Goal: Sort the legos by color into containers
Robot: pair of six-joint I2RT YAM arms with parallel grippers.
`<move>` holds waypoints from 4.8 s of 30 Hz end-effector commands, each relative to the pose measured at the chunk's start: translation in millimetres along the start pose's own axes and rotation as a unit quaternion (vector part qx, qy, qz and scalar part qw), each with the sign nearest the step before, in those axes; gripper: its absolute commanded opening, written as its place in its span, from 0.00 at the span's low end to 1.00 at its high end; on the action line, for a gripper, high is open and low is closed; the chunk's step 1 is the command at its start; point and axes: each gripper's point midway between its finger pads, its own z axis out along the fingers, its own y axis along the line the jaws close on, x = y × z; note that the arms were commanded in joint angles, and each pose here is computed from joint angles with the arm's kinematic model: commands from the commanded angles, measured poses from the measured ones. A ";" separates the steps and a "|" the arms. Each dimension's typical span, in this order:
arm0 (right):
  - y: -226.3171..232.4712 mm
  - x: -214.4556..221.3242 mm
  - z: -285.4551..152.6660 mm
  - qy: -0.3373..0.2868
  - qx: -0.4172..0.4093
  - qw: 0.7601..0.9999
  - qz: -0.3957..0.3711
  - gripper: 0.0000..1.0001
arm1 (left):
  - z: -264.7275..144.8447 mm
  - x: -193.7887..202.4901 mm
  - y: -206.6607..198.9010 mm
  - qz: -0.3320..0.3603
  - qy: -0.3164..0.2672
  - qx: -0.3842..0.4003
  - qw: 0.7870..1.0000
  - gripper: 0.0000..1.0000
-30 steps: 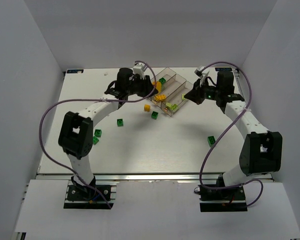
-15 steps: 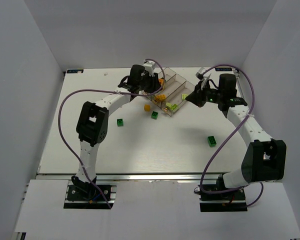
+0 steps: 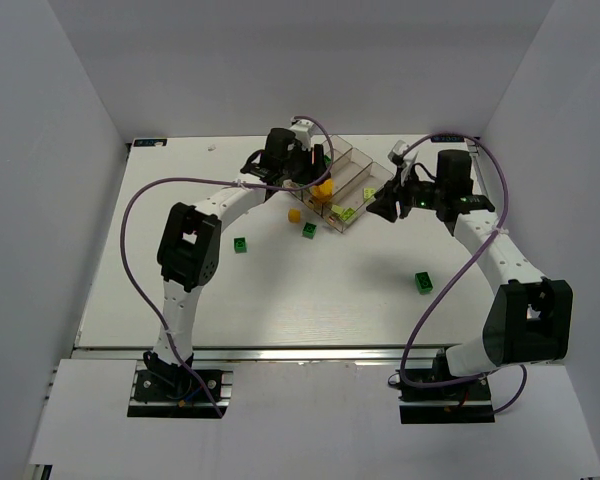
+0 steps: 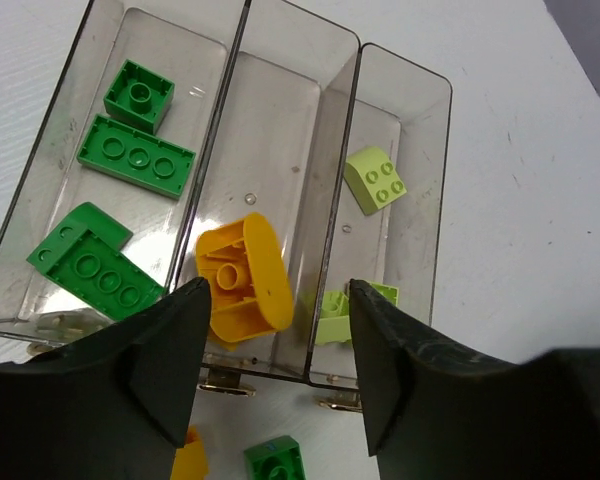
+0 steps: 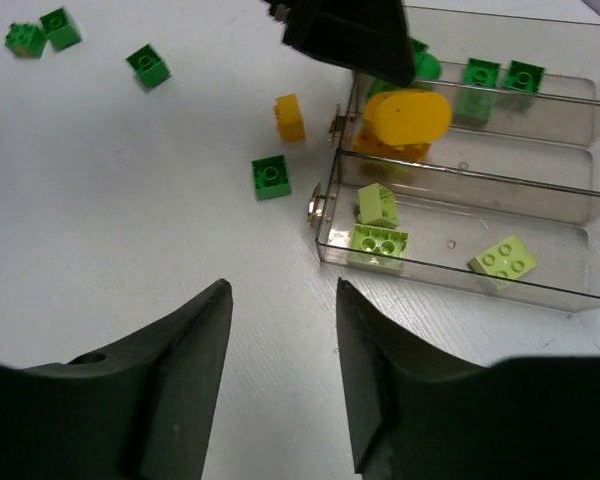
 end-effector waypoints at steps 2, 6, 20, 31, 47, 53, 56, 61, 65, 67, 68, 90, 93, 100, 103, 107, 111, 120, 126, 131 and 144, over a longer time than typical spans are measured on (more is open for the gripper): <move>21.3 -5.3 -3.0 -0.008 -0.068 0.996 -0.058 0.55 | -4.2 -24.2 -9.0 0.000 -0.025 0.004 1.000 0.69; 31.7 -0.8 -3.7 -0.010 -0.099 0.991 -0.093 0.57 | -12.5 -38.8 -12.5 -0.001 -0.039 0.000 0.999 0.67; 59.2 8.2 114.1 0.134 -0.121 0.963 -0.199 0.33 | -218.1 -24.5 82.5 -0.239 -0.138 -0.153 0.949 0.41; 73.7 12.5 211.1 0.243 -0.034 0.959 -0.138 0.68 | -306.2 33.7 88.9 -0.242 -0.123 -0.268 0.924 0.78; 26.7 54.5 250.3 0.260 0.082 0.946 -0.178 0.58 | -349.3 77.2 81.5 -0.272 -0.143 -0.301 0.903 0.81; 15.4 66.7 257.1 0.266 0.087 0.944 -0.178 0.56 | -351.5 79.6 81.4 -0.273 -0.139 -0.306 0.901 0.81; 16.3 74.9 258.0 0.271 0.077 0.943 -0.179 0.54 | -351.2 80.7 81.4 -0.273 -0.137 -0.306 0.902 0.81; 17.5 88.5 256.3 0.283 0.069 0.939 -0.184 0.49 | -346.7 84.2 82.3 -0.280 -0.134 -0.302 0.901 0.81; 18.2 93.2 257.2 0.283 0.061 0.938 -0.189 0.43 | -343.4 85.3 83.2 -0.283 -0.131 -0.301 0.901 0.81; 20.1 95.4 257.2 0.284 0.054 0.938 -0.190 0.40 | -342.1 86.8 84.1 -0.283 -0.129 -0.302 0.901 0.81; 22.2 94.9 258.1 0.282 0.048 0.939 -0.191 0.34 | -342.1 88.0 84.3 -0.283 -0.127 -0.303 0.901 0.81; -6.6 -43.2 167.6 0.055 0.055 0.993 -0.091 0.00 | -346.9 113.9 101.7 -0.321 -0.117 -0.359 0.868 0.89; -33.9 -37.6 158.2 0.057 0.091 0.991 -0.078 0.00 | -342.3 116.3 102.0 -0.324 -0.111 -0.356 0.869 0.89; -92.8 -14.5 156.1 0.079 0.138 0.987 -0.026 0.00 | -344.2 117.1 102.9 -0.323 -0.110 -0.361 0.868 0.89; -105.8 -10.3 159.1 0.081 0.144 0.986 -0.032 0.04 | -345.8 120.1 103.4 -0.324 -0.108 -0.365 0.866 0.89; -117.0 -3.8 165.2 0.087 0.150 0.984 -0.037 0.11 | -346.5 127.3 105.0 -0.331 -0.100 -0.373 0.861 0.91; -126.9 4.1 169.4 0.095 0.156 0.982 -0.041 0.25 | -346.1 133.3 106.4 -0.337 -0.089 -0.380 0.857 0.91; -118.0 -24.9 151.0 0.063 0.138 0.987 -0.057 0.87 | -348.1 143.2 113.0 -0.341 -0.063 -0.411 0.843 0.94; -39.5 -63.3 115.3 -0.018 -0.045 0.990 -0.135 0.89 | -345.7 158.5 126.7 -0.329 -0.002 -0.456 0.827 0.97; 3.7 -54.6 97.3 -0.032 -0.120 0.983 -0.138 0.77 | -338.3 171.1 139.9 -0.374 0.030 -0.500 0.780 0.98; 5.0 -15.0 80.0 0.024 -0.069 0.992 -0.100 0.66 | -246.9 132.7 128.8 -0.450 0.050 -0.384 0.805 0.98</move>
